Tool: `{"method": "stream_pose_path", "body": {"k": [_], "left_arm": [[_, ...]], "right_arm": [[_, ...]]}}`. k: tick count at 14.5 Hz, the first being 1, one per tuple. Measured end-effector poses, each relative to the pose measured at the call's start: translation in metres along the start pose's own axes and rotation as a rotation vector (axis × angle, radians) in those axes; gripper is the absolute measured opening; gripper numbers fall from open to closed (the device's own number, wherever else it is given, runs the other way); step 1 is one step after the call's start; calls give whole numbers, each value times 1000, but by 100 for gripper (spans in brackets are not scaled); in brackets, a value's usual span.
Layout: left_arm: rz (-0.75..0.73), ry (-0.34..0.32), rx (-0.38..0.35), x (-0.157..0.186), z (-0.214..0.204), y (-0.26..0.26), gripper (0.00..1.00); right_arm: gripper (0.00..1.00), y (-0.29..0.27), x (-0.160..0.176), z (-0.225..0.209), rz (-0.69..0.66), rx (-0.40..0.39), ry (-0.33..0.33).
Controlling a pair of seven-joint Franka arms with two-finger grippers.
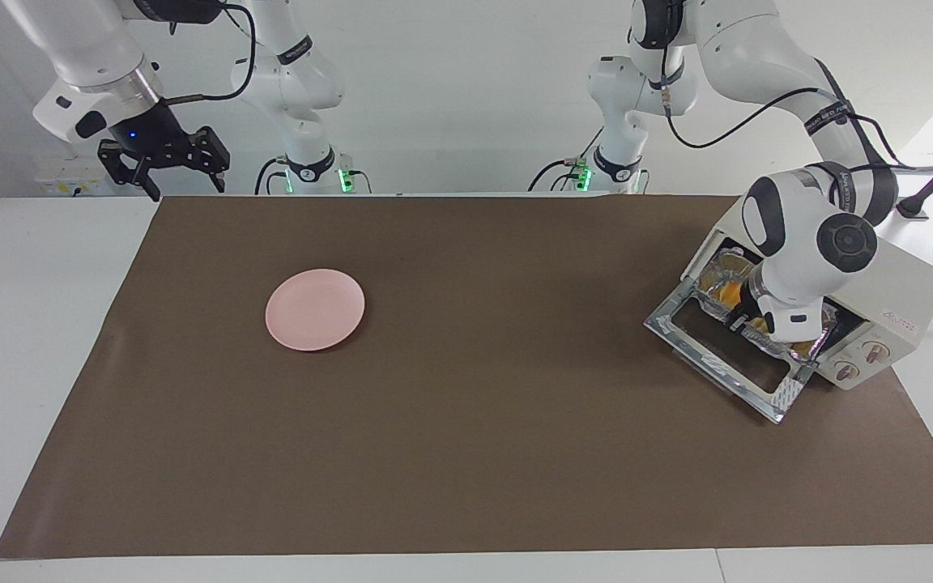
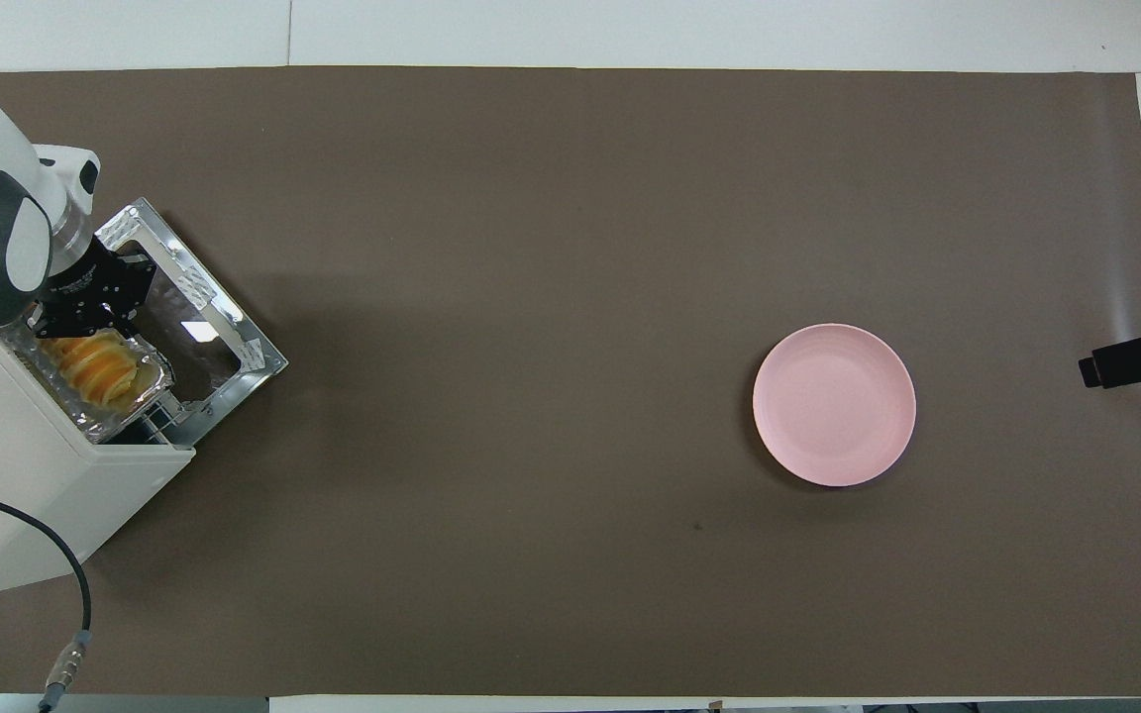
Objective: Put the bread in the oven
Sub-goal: 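Carry the tray with the left gripper into the open oven, then push the tray deeper into the oven and release with the left gripper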
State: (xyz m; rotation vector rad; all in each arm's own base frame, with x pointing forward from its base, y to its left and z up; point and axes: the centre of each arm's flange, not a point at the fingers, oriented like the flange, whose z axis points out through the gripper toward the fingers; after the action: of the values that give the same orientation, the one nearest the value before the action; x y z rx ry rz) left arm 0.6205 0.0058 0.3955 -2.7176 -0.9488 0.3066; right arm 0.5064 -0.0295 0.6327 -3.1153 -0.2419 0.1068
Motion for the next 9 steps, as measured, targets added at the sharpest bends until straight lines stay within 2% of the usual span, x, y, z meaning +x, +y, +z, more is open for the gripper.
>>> {"method": "stream_pose_path", "body": {"k": [9], "left_arm": [[16, -17, 20, 4, -6, -21, 2]], "right_arm": [[100, 0, 0, 0, 0, 0, 0]]}}
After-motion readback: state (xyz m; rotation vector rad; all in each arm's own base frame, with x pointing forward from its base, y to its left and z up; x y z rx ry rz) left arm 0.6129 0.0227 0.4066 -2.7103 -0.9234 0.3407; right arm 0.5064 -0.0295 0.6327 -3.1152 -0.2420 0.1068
